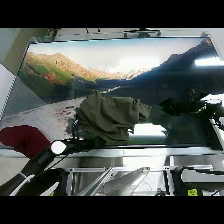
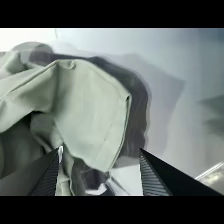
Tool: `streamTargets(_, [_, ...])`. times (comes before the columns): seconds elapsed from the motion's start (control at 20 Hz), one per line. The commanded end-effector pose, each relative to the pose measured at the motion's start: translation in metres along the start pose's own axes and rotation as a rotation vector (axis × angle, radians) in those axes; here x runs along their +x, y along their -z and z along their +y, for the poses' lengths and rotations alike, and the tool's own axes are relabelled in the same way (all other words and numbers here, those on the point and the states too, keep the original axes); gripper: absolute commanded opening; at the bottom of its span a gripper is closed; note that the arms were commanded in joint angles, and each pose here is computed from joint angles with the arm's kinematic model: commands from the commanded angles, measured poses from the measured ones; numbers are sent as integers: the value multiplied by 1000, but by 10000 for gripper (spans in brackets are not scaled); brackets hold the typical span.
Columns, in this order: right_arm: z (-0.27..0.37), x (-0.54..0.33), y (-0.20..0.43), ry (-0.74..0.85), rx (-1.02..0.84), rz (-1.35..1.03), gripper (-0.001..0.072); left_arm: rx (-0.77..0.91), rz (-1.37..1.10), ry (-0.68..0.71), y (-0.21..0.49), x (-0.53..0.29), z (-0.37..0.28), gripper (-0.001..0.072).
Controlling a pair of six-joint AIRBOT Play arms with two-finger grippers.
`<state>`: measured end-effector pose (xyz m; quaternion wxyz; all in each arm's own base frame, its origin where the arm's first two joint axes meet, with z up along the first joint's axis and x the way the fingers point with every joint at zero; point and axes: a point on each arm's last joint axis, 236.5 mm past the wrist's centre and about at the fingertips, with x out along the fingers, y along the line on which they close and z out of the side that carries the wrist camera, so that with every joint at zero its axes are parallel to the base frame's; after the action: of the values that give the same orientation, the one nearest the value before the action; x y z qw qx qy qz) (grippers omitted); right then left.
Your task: Fold the shirts.
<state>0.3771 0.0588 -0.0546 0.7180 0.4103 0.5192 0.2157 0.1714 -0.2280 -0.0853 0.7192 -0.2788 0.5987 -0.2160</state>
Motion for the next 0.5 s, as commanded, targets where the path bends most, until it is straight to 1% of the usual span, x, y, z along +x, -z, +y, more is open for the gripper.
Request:
streamTargets(0.0, [-7,4,-7,8,-3,-25,549,-10,-34,-55,-8,20,9,704])
streamTargets(0.2, [-8,17,-1,16,-7,0,549,84,-44,-59,-29,44,-20,703])
streamTargets(0.25, [-7,23,4,15,-8,22,549,101,-27,-60,-31,51,-26,620])
streamTargets(0.3, [-7,30,9,13,-9,43,548,115,3,-65,-30,57,-29,338])
streamTargets(0.35, [-6,38,15,11,-9,68,549,137,34,-63,-28,62,-34,126])
streamTargets(0.4, [-7,45,21,13,-9,90,548,155,61,-57,-27,66,-39,104])
streamTargets(0.45, [-8,53,27,14,-7,113,548,174,81,-46,-27,67,-46,103])
